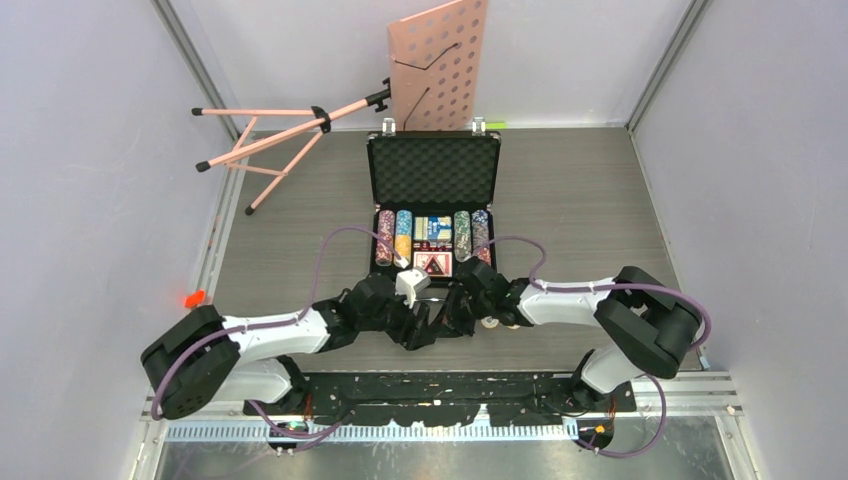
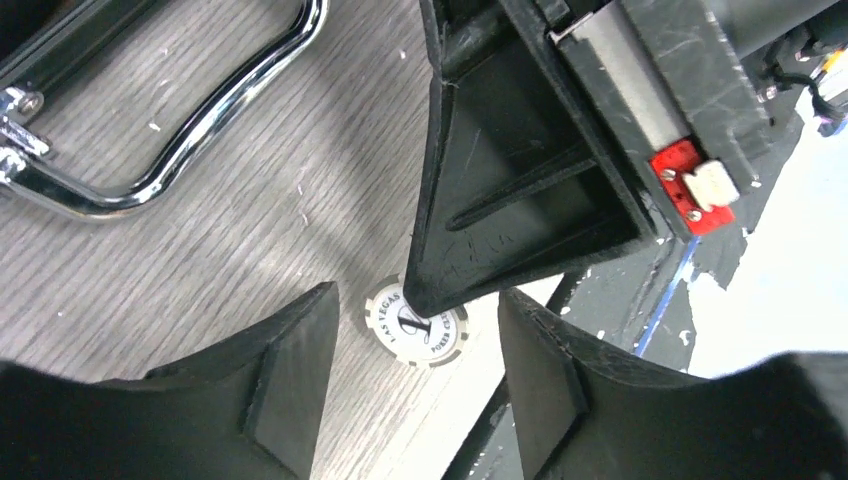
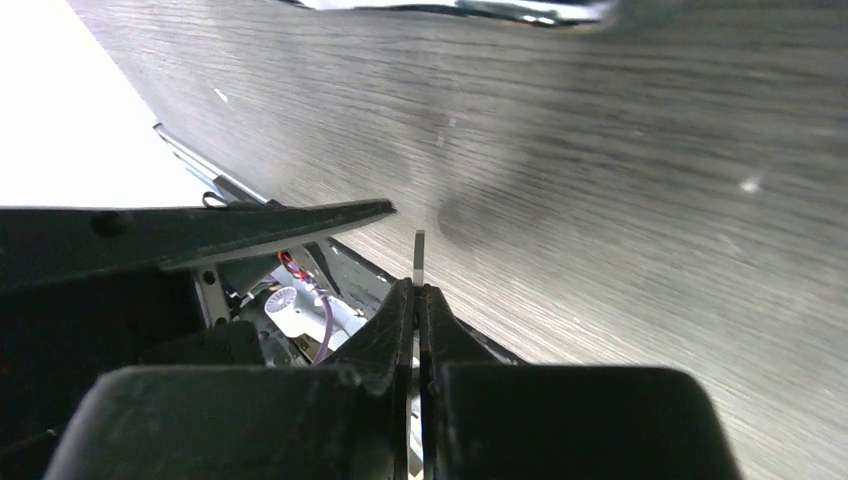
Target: Pack up texas hold em set
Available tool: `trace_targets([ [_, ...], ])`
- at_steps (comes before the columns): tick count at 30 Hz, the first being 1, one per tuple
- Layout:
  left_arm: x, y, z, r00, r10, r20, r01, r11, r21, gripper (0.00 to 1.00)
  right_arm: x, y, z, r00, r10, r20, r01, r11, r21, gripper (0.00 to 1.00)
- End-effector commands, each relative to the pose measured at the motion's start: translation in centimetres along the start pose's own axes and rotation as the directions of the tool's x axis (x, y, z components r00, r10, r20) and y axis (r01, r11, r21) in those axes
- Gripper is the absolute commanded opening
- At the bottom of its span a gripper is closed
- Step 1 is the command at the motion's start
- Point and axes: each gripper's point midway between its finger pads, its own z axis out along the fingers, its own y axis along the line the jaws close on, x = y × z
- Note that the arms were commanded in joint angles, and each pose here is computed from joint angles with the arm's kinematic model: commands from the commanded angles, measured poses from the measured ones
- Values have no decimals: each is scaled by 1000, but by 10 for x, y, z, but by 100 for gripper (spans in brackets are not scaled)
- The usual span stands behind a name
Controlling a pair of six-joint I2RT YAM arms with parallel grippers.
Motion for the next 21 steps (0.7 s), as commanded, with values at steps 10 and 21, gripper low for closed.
trace_targets([
  [10,-65,-25,-61,968,40,248,-37,999,-16,98,-24,20,-58,986,-79,149,69,995,71,1],
  [21,-64,1,-92,941,53,335,6,985,-172,100,-106,25,-159,720,17,694,-176,972,159,0],
])
